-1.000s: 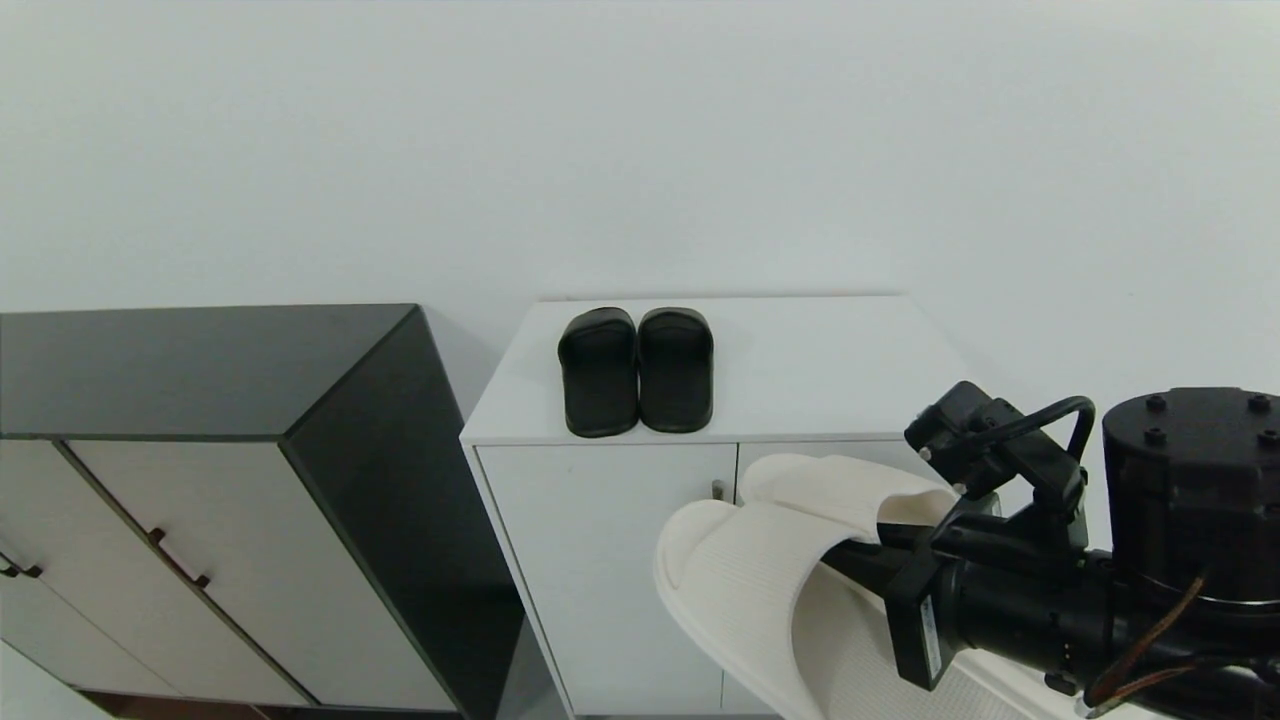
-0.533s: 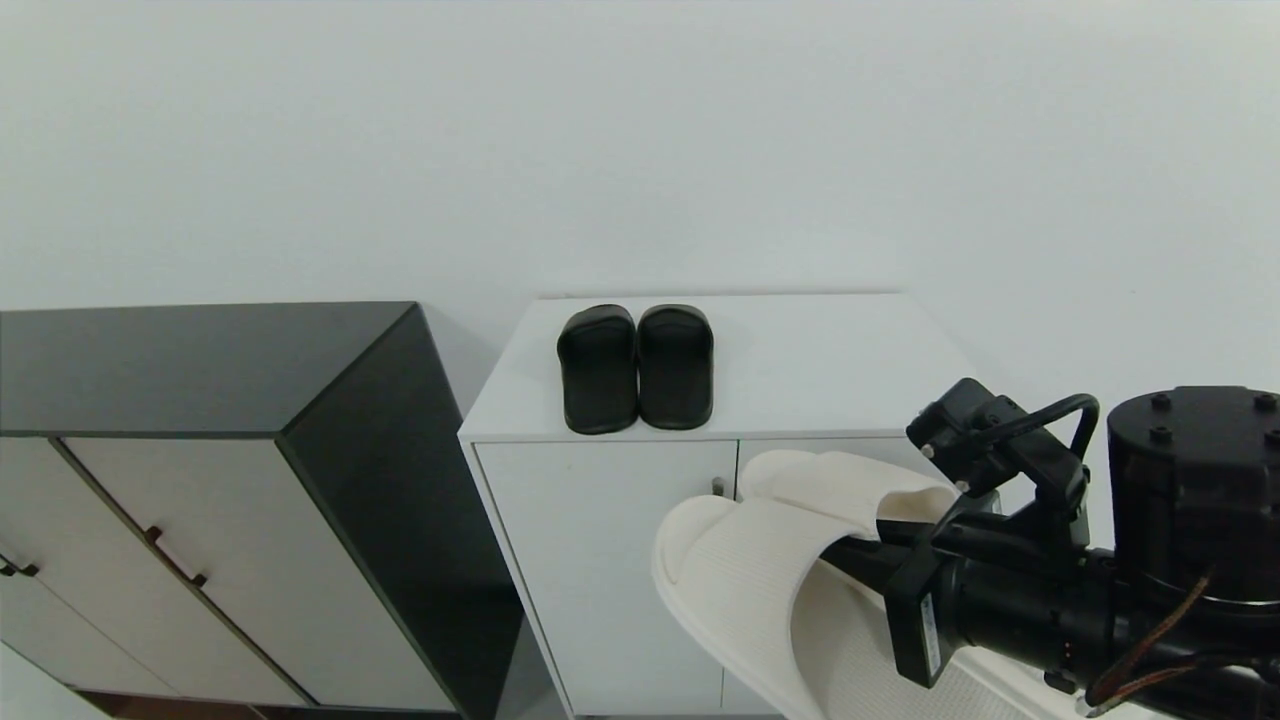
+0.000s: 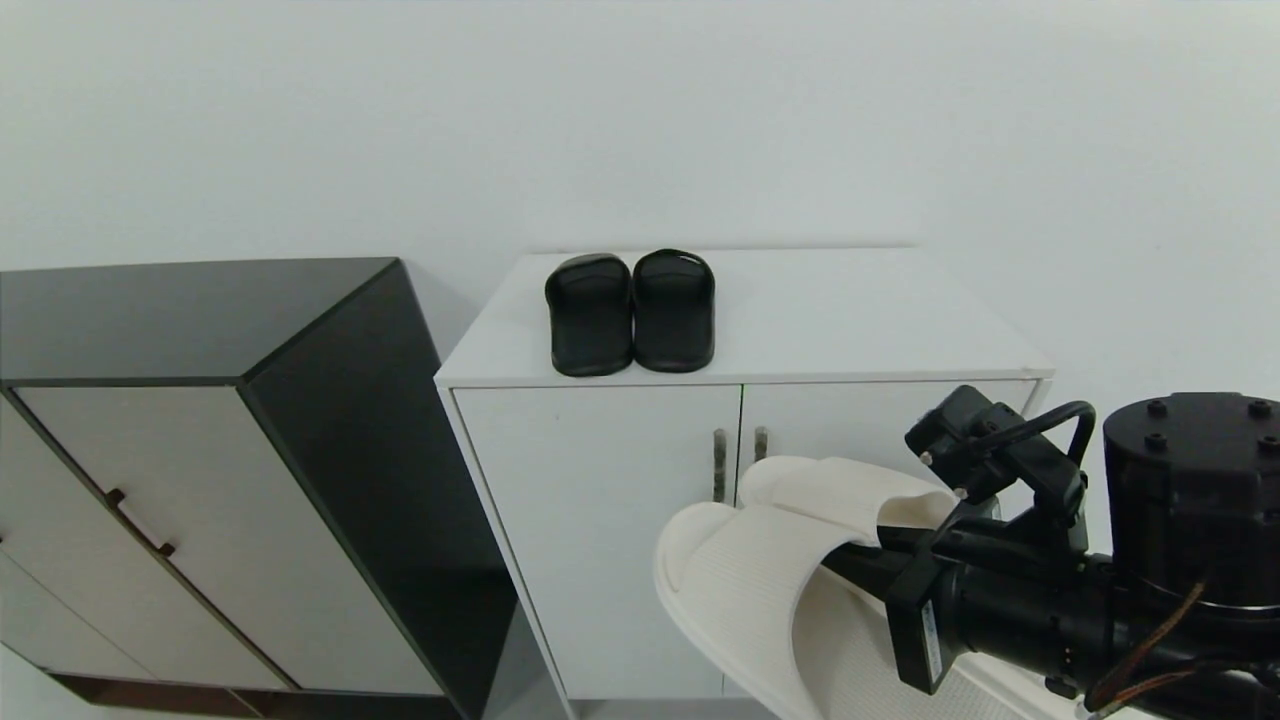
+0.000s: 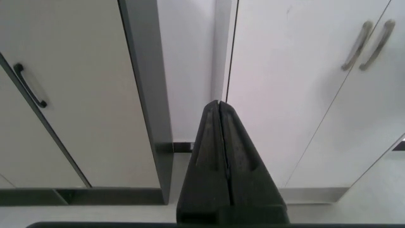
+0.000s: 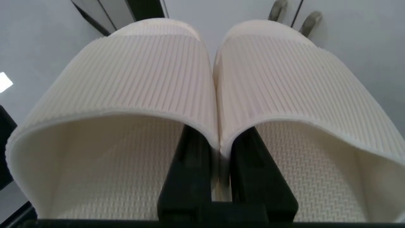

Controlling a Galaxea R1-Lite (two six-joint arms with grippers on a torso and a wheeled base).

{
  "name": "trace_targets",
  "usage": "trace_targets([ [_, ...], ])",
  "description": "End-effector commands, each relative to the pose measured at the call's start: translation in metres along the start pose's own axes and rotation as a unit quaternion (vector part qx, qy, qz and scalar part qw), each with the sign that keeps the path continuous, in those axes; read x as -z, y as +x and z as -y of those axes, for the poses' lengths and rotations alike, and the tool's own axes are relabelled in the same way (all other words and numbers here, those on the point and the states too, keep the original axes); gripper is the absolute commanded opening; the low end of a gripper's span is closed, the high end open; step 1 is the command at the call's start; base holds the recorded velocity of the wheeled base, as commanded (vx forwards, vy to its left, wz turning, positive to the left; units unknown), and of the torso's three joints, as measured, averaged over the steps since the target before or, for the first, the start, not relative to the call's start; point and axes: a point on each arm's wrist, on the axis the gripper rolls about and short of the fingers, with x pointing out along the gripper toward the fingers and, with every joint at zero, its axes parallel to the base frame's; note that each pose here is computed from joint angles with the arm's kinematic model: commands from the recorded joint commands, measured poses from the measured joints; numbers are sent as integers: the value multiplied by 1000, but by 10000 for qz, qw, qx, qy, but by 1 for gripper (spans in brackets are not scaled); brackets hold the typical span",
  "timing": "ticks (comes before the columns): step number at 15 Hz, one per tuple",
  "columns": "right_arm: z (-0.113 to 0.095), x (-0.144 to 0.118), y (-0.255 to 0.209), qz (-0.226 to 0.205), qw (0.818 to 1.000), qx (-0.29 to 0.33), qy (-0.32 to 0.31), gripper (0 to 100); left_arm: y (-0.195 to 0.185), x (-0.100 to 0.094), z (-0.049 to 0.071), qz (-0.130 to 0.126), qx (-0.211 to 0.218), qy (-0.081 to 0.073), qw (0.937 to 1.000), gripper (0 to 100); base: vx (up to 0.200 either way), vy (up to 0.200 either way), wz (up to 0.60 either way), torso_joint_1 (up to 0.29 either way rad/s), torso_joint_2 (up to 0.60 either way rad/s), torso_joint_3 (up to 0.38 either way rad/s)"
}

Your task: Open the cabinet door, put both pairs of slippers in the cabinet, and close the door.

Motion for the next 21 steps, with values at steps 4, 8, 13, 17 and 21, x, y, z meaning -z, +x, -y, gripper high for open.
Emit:
trace_targets([
  [4,0,1,0,-9,10000,-2,-3,0,0,0,0,-7,1,-1,10000,0,0,0,0,-196,513,317],
  [8,0,2,1,-39,10000,0,-6,0,0,0,0,0,9,-16,10000,100,0,0,0,-169,493,317],
  [13,0,2,0,-39,10000,-8,-16,0,0,0,0,-7,1,-1,10000,100,0,0,0,-142,471,330],
  [17,0,3,0,-54,10000,1,-8,0,0,0,0,-7,9,45,10000,100,0,0,0,-96,458,354],
  [21,0,3,1,-55,10000,-7,8,0,0,0,0,-7,32,160,9999,100,0,0,0,-28,431,383],
])
